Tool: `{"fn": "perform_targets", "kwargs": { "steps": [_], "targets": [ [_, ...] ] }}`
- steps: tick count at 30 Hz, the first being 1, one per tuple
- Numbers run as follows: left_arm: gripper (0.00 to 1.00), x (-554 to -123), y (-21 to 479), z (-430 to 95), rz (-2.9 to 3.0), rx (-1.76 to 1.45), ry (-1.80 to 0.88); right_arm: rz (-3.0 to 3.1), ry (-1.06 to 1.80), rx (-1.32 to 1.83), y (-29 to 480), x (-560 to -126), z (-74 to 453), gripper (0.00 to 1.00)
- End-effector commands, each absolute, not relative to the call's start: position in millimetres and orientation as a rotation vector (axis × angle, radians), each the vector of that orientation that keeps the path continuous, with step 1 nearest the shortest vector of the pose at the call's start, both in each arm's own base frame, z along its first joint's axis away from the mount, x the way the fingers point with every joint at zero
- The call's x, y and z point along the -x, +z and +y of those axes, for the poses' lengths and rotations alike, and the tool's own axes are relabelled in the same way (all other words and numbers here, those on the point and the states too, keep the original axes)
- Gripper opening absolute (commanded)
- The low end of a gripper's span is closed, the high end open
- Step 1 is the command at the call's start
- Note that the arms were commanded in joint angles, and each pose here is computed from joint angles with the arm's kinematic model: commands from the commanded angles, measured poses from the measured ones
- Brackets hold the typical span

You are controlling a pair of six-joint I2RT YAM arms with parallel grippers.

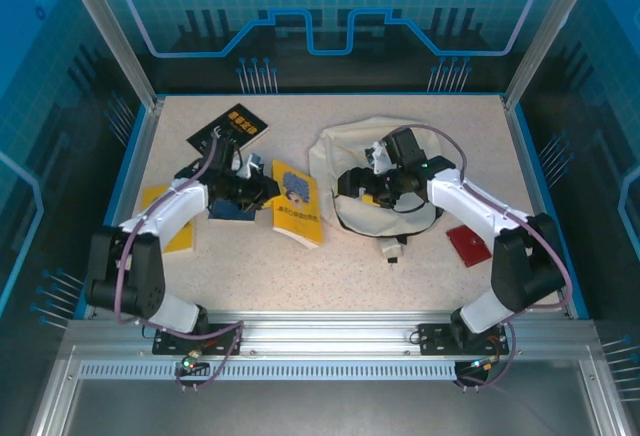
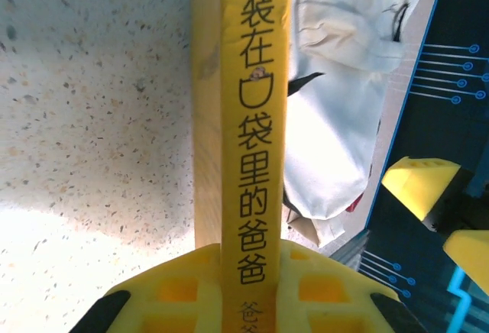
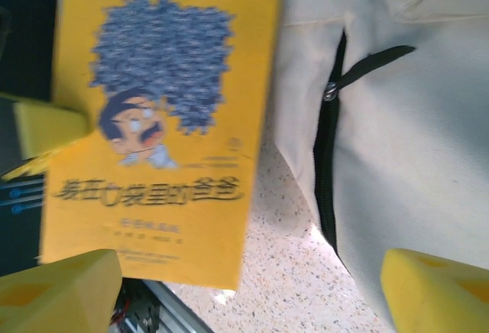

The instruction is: Pack the student bag

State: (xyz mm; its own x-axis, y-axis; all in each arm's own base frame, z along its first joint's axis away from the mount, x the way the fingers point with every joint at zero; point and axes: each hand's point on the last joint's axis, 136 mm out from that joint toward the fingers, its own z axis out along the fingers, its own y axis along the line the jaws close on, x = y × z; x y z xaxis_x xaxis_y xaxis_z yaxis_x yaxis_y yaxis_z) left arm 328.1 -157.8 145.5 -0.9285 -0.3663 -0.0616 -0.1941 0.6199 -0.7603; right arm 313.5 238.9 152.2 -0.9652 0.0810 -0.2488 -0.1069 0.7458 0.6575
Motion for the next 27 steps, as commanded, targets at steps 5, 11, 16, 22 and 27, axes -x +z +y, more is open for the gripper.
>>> {"fn": "perform_targets", "kwargs": {
  "steps": [5,11,16,22,27],
  "targets": [
    [0.11,-330,240,-149,2.432,0.432,-1.105,2.575,1.096,-0.155,173,-310,218,0.93],
    [0.12,-358,287,-169,2.178,0.519,-1.134,2.37,1.491,-0.348,229,-316,234,0.94],
    [0.12,-377,321,-193,2.014,0.562,-1.213,2.254,1.677,-0.391,261,-313,245,1.0],
    [0.12,-390,349,-209,1.886,0.624,-1.299,2.148,1.771,-0.514,273,-312,243,1.0],
    [0.11,-394,364,-217,1.76,0.692,-1.372,2.085,1.86,-0.564,286,-316,254,1.0]
  ]
}}
